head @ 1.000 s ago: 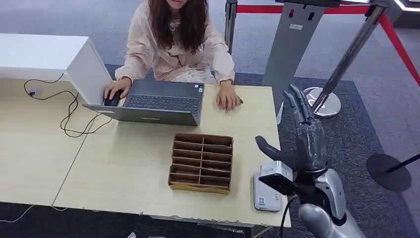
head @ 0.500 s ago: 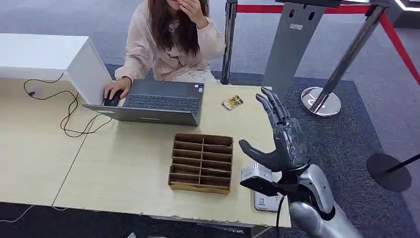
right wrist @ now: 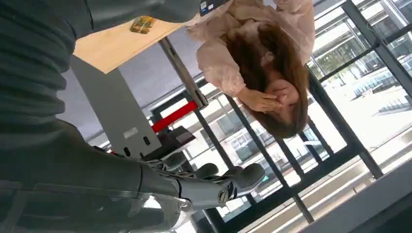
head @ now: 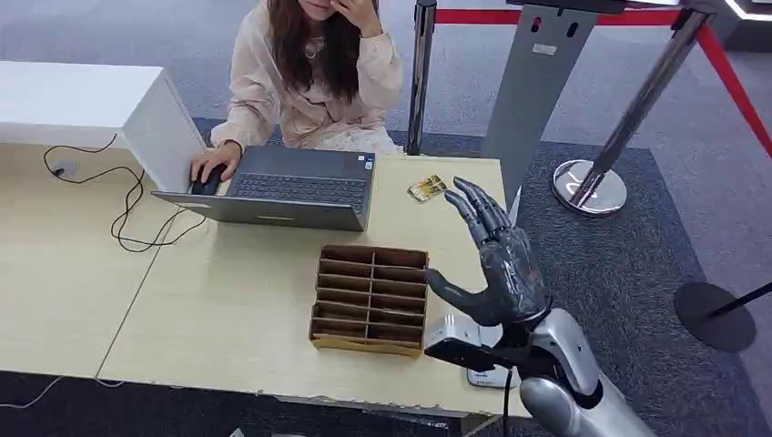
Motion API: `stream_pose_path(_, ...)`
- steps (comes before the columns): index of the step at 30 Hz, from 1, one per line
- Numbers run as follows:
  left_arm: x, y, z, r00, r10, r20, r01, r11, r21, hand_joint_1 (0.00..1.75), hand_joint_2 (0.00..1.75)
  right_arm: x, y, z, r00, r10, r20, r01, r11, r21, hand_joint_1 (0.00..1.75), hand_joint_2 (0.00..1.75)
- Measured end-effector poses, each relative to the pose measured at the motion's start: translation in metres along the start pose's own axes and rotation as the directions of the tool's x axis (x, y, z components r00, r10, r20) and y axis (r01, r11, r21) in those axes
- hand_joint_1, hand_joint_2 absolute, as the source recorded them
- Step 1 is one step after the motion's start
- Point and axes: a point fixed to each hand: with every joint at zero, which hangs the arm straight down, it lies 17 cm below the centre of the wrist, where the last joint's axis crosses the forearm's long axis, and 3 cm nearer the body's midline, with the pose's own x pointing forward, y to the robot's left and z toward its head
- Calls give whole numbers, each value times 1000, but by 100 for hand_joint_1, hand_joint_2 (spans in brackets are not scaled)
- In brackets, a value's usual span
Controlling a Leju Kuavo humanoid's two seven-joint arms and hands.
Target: Pass the card to the sensor for recognition and then transmit it.
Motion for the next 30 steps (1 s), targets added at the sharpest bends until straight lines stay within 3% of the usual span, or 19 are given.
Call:
stream_pose_path(1, 0, 1, 0, 1000, 0, -1, 0, 1000, 2, 0, 175, 0, 2, 0, 1000, 0, 2, 0, 1000, 8, 38, 175)
stream_pose_path(2, 0, 1, 0, 1000, 0, -1, 0, 1000, 3, 0, 175, 1, 4, 0, 1000, 1, 3, -2, 1000, 14, 51, 175)
stream_pose_path(4, 0, 2, 1, 1000, -1, -1, 1, 1000, 5, 0, 175, 1, 8, 0, 1000, 9, 9, -9, 1000, 26, 47, 175)
stream_pose_path(7, 0, 3, 1, 1000, -1, -3, 1, 1000, 8, 0, 175, 2, 12, -2, 1000, 23, 15, -23, 999, 40, 56, 175)
stream_pose_path(9, -1, 3, 2, 1000, -2, -7, 2, 1000, 7, 0, 175, 2, 15, -4, 999, 28, 17, -29, 999, 46, 79, 175)
stream_pose_path(15, -1, 4, 2, 1000, -5, -11, 5, 1000, 9, 0, 175, 1, 22, -9, 999, 49, 21, -50, 997, 60, 65, 175)
stream_pose_path(30, -1, 5, 3, 1000, -8, -12, 8, 1000, 9, 0, 175, 2, 40, -12, 997, 69, 29, -72, 990, 120, 56, 175)
